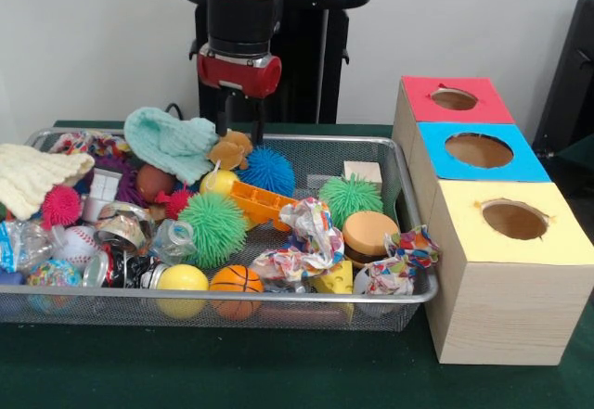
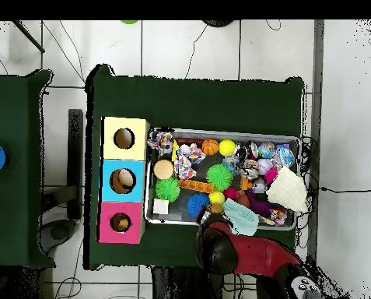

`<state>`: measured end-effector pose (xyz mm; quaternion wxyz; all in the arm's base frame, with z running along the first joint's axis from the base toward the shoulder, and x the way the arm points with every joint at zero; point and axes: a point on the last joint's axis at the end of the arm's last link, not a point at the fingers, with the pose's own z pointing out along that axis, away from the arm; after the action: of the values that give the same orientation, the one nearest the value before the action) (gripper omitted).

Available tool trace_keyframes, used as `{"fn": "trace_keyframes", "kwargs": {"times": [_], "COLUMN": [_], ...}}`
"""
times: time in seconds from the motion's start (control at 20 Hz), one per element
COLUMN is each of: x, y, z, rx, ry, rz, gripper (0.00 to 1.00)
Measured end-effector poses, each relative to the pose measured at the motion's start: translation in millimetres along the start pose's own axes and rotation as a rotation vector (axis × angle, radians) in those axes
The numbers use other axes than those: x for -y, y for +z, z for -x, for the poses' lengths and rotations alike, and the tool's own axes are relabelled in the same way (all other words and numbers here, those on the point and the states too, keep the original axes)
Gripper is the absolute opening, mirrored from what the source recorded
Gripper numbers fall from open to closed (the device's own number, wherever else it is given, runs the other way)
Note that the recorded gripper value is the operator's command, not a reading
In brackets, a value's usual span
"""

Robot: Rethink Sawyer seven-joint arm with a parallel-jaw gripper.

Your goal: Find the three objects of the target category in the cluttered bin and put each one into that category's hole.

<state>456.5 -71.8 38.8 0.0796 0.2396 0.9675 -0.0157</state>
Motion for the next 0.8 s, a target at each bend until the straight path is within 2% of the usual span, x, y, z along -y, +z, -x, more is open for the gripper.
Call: {"fn": "trace_keyframes", "kwargs": {"times": [0.3, 0.8], "x": [3.4, 4.7], "y": [0.4, 0.8], "z": [8.1, 9.2], "rx": [0.015, 0.017], "ry": [0.004, 0.006], "rz": [-0.006, -0.008], "gripper": [1.00, 1.00]}}
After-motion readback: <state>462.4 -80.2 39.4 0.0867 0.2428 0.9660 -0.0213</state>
